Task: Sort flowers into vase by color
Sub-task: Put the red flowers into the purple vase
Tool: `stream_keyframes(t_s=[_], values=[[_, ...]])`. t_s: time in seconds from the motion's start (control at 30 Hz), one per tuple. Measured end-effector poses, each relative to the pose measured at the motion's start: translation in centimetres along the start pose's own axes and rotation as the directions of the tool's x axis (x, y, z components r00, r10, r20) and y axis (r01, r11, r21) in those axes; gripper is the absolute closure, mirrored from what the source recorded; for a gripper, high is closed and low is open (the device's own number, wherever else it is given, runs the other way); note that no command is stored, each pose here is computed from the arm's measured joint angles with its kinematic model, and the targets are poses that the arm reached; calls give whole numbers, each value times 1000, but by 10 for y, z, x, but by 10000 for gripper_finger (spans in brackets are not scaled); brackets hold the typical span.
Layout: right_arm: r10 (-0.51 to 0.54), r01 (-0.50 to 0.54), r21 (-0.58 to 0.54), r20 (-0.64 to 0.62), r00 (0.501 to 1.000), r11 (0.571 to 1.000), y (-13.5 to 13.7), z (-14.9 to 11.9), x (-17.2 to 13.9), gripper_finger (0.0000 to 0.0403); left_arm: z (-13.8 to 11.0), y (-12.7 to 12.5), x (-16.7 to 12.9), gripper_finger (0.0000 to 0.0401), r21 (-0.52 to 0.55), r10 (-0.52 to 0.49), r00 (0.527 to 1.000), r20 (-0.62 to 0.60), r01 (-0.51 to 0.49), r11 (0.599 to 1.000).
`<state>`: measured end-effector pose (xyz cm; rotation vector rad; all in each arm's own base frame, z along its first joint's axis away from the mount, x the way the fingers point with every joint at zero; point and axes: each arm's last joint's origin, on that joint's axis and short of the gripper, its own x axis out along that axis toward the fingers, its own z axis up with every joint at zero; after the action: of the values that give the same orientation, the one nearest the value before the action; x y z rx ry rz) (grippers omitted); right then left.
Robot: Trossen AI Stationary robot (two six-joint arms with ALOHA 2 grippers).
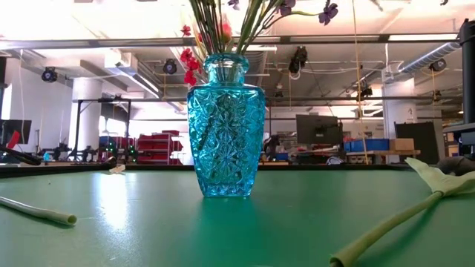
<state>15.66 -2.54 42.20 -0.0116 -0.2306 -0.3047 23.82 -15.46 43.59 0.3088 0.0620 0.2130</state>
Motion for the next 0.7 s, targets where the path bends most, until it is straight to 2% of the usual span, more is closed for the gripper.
stream_keyframes(t_s=[0.17,0.47,0.7], values=[[139,-139,3,58,989,990,21,21,-6,375,-5,-13,10,188,10,-1,1000,-4,1,1000],[341,-342,-27,160,926,939,72,22,7,376,6,-34,29,188,79,5,1000,16,-6,997],[378,-370,-81,205,903,926,111,30,26,376,18,-36,44,188,126,31,999,29,-34,991]])
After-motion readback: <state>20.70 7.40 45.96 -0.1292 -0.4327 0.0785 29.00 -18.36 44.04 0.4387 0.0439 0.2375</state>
